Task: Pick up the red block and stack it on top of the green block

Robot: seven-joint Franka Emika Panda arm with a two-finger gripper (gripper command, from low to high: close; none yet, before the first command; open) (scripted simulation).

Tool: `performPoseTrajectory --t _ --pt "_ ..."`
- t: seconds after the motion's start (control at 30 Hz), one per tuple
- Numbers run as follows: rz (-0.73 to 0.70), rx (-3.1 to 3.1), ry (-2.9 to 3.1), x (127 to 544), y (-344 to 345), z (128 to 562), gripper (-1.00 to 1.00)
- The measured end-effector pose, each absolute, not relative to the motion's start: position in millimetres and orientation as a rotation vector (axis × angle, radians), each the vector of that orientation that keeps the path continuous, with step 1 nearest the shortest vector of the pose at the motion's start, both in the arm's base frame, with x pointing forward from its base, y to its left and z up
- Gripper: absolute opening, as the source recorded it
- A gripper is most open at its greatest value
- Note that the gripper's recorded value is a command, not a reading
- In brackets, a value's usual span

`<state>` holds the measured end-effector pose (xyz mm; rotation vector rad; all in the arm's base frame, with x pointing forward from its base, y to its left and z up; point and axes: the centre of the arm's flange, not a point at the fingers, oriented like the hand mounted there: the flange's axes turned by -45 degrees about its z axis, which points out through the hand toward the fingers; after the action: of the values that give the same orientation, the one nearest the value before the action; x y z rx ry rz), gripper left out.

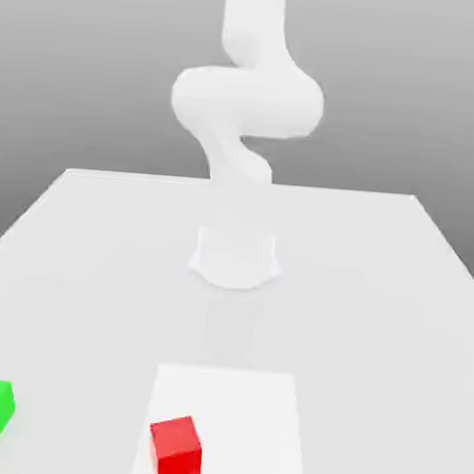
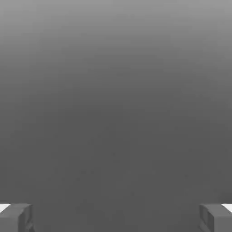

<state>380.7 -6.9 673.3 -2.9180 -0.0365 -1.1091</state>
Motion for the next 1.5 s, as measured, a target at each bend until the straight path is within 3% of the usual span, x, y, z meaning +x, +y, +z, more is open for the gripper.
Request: performPoseTrajectory --t 0.2,0.43,0.8,0.97,1.0,1.23,1.37,1.5 --pt "-0.841 -2.976 -0.171 448 -18 570 0.00" --pt "-0.541 -3.027 -0.312 490 -26 438 0.00" --pt "-0.065 -3.086 -0.531 481 -48 235 0.00" --pt "-0.003 -3.092 -0.564 475 -52 165 0.00" --pt "-0.002 -3.091 -0.563 474 -52 153 -1.00" --pt "0.001 -3.091 -0.563 474 -52 150 -1.00" --pt "0.000 -3.091 -0.564 475 -52 193 -1.00" --pt "0.006 -3.126 -0.306 470 -130 218 -1.00"
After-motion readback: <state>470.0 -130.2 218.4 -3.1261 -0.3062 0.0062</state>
